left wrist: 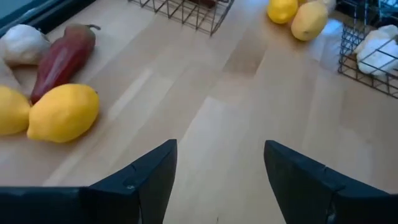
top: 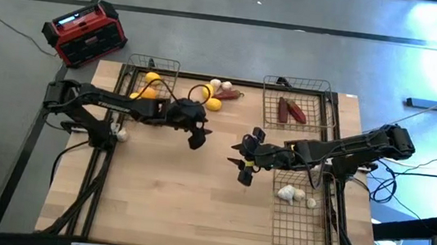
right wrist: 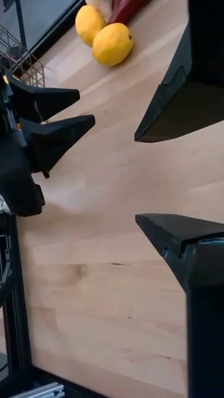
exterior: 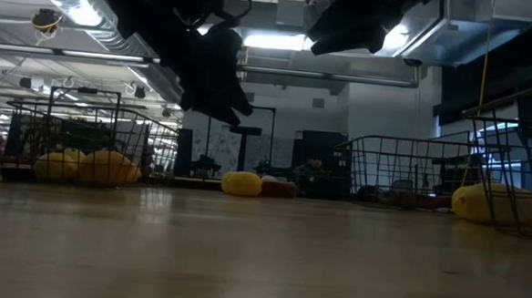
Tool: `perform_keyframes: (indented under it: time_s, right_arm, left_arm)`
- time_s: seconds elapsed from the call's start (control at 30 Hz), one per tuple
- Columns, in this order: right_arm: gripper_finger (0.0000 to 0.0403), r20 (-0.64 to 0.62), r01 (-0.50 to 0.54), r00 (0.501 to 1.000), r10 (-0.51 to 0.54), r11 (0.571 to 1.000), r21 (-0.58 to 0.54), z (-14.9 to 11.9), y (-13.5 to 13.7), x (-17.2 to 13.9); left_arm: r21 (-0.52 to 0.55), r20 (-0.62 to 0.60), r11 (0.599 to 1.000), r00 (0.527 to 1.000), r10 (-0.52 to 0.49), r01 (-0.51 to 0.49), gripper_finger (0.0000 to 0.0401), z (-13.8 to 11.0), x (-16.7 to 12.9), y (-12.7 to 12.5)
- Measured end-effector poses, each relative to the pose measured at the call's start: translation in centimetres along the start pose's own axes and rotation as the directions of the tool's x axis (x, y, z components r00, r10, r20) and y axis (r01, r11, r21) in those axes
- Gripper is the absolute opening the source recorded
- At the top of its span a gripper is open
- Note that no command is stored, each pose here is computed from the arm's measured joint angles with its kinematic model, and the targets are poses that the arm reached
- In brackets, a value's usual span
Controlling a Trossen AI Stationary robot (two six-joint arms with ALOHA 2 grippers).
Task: Sort produce into baskets
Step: Put the yellow lemon into the top left wire basket
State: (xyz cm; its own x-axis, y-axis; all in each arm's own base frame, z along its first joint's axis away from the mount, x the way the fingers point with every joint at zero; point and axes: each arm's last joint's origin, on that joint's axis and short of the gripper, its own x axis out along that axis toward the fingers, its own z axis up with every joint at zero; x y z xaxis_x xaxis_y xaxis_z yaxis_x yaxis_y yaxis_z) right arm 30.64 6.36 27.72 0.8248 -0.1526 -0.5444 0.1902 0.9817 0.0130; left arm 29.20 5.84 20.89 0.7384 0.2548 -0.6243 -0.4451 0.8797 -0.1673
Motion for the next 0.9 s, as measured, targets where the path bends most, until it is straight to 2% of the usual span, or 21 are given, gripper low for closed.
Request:
perform_keyframes:
  time_s: [0.27,0.5,0.63,0.83,0.9]
  right_arm:
    - [0.0193,-0.004,0.001,1.000,-0.001,1.000,0.001,-0.1,0.0,0.1]
    - [0.0193,-0.007,0.002,1.000,-0.002,1.000,-0.005,-0.1,0.0,0.1]
    - [0.0193,-0.014,0.009,1.000,-0.009,1.000,-0.010,-0.2,0.0,0.1]
    - [0.0193,-0.026,0.017,1.000,-0.017,1.000,-0.010,-0.3,-0.1,0.1]
    - [0.0193,-0.026,0.017,1.000,-0.017,1.000,-0.010,-0.3,-0.1,0.1]
  left_arm:
    - [0.007,-0.002,1.000,1.000,0.017,-0.017,0.0248,0.1,0.1,0.6]
    - [0.008,-0.024,0.999,0.998,0.051,-0.050,0.0346,0.1,0.1,1.6]
    - [0.115,-0.039,0.991,0.997,0.066,-0.062,0.0386,0.1,0.1,2.0]
    - [0.151,-0.068,0.987,0.996,0.065,-0.055,0.0397,-0.3,0.1,1.7]
    - [0.194,-0.059,0.980,0.996,0.061,-0.048,0.0395,-0.2,0.1,1.6]
